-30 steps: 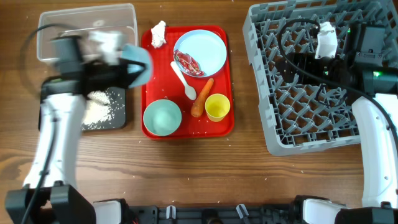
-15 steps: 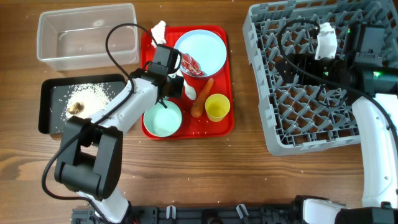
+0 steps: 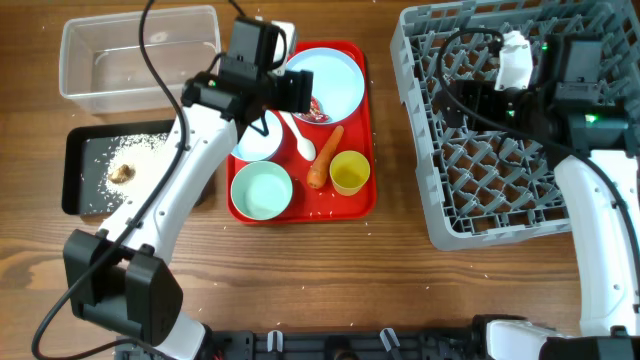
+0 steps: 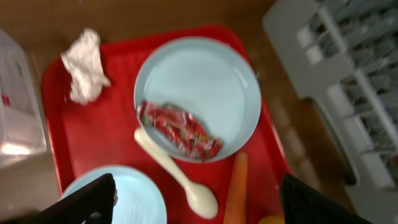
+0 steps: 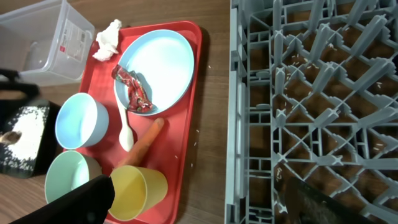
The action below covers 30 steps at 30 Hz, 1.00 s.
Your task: Sort waste into correct bins and load items into the dishwasher rack
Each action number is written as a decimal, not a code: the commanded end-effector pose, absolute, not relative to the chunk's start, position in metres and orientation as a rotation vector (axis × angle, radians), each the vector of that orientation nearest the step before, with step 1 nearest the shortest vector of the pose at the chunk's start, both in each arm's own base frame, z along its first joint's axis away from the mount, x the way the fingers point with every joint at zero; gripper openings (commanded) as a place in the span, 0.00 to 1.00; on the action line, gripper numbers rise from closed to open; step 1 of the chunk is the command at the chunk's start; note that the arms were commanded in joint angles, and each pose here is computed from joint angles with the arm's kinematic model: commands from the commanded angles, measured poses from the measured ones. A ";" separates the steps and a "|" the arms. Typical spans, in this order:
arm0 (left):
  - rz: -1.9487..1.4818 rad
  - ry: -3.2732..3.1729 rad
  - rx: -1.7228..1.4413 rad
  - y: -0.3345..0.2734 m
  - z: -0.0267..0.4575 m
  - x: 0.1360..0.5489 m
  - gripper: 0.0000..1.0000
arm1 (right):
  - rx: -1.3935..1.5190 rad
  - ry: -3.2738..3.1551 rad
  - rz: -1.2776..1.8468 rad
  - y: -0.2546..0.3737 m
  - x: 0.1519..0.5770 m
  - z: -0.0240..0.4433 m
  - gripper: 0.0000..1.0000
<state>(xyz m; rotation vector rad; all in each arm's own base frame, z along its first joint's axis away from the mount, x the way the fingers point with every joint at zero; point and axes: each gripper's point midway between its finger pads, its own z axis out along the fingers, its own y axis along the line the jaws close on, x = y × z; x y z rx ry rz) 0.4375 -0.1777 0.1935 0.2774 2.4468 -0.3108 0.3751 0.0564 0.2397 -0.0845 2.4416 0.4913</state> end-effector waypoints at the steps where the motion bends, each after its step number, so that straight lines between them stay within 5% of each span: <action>1: -0.308 2.364 0.270 -0.190 0.223 0.467 0.85 | -0.028 2.428 0.439 0.053 0.383 0.249 0.91; 10: -0.183 2.617 0.140 -0.194 0.077 0.507 0.74 | -0.036 2.450 0.436 0.053 0.378 0.245 0.94; 18: -0.168 2.654 0.193 -0.214 0.019 0.510 0.70 | -0.030 2.457 0.422 0.051 0.378 0.244 0.94; 21: -0.167 2.654 0.192 -0.214 0.018 0.510 0.54 | -0.025 2.466 0.409 0.049 0.377 0.242 0.95; 26: -0.146 2.703 0.188 -0.208 -0.001 0.504 0.04 | -0.050 2.469 0.401 0.049 0.376 0.242 0.95; 30: -0.185 2.675 0.190 -0.212 0.022 0.506 0.04 | -0.054 2.468 0.399 0.049 0.376 0.242 0.95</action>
